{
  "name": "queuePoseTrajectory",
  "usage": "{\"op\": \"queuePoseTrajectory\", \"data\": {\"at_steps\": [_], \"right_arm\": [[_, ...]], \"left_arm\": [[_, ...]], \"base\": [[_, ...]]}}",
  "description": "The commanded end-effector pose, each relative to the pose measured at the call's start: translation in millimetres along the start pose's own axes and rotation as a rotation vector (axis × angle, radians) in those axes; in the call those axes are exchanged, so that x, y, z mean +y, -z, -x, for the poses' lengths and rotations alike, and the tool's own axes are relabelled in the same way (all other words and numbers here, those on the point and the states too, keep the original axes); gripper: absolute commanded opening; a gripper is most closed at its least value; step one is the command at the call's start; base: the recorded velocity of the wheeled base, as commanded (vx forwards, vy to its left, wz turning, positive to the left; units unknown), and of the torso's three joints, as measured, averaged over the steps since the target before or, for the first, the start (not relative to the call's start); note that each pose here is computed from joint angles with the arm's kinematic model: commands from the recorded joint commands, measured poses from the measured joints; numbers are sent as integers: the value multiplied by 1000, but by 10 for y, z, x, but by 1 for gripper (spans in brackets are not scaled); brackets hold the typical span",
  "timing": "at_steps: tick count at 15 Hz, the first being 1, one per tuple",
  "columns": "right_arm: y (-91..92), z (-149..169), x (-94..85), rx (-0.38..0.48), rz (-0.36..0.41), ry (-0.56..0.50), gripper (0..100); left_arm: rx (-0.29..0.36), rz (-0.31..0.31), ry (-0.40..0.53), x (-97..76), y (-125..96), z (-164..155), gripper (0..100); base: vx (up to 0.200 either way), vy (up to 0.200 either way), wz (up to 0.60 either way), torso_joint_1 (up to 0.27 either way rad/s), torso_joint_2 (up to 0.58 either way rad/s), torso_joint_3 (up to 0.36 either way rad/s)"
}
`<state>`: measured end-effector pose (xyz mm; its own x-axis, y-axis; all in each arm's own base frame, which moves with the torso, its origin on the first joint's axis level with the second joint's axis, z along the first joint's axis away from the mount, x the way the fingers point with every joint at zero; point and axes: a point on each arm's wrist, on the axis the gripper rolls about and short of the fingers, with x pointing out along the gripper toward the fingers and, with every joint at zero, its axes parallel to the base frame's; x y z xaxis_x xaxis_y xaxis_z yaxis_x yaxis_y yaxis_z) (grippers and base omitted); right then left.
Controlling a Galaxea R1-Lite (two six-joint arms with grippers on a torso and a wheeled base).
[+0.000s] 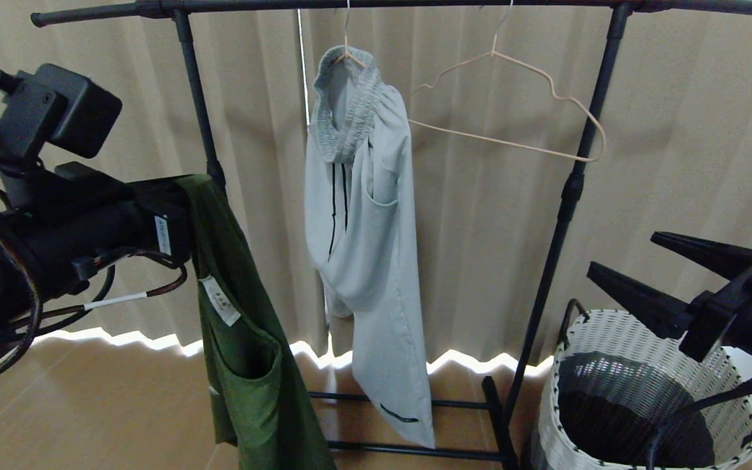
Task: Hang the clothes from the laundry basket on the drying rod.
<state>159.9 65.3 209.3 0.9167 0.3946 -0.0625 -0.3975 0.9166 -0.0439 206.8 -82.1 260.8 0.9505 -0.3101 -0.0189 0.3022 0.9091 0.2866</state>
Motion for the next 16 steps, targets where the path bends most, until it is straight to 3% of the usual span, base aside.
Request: {"op": "queuePoseTrajectory", "data": {"at_steps": [1, 3, 6, 10, 16], "right_arm": [[64, 10, -20, 47, 1, 79, 100], [133, 34, -37, 79, 4, 174, 100], [192, 166, -53, 83, 46, 203, 100], [308, 218, -252, 130, 99, 331, 100], [386, 233, -242, 116, 101, 327, 100]], "left_arm": [[-14, 2, -7, 22, 6, 163, 0], [-11, 3, -7, 20, 63, 298, 0], [-22, 3, -9, 23, 71, 394, 0], [-23, 4, -11, 24, 71, 402, 0], [-19, -4, -7, 17, 66, 365, 0]], "base": [[0, 0, 0, 0, 0, 0], [0, 0, 0, 0, 0, 0], [0, 0, 0, 0, 0, 0], [0, 0, 0, 0, 0, 0], [0, 0, 0, 0, 0, 0]]}}
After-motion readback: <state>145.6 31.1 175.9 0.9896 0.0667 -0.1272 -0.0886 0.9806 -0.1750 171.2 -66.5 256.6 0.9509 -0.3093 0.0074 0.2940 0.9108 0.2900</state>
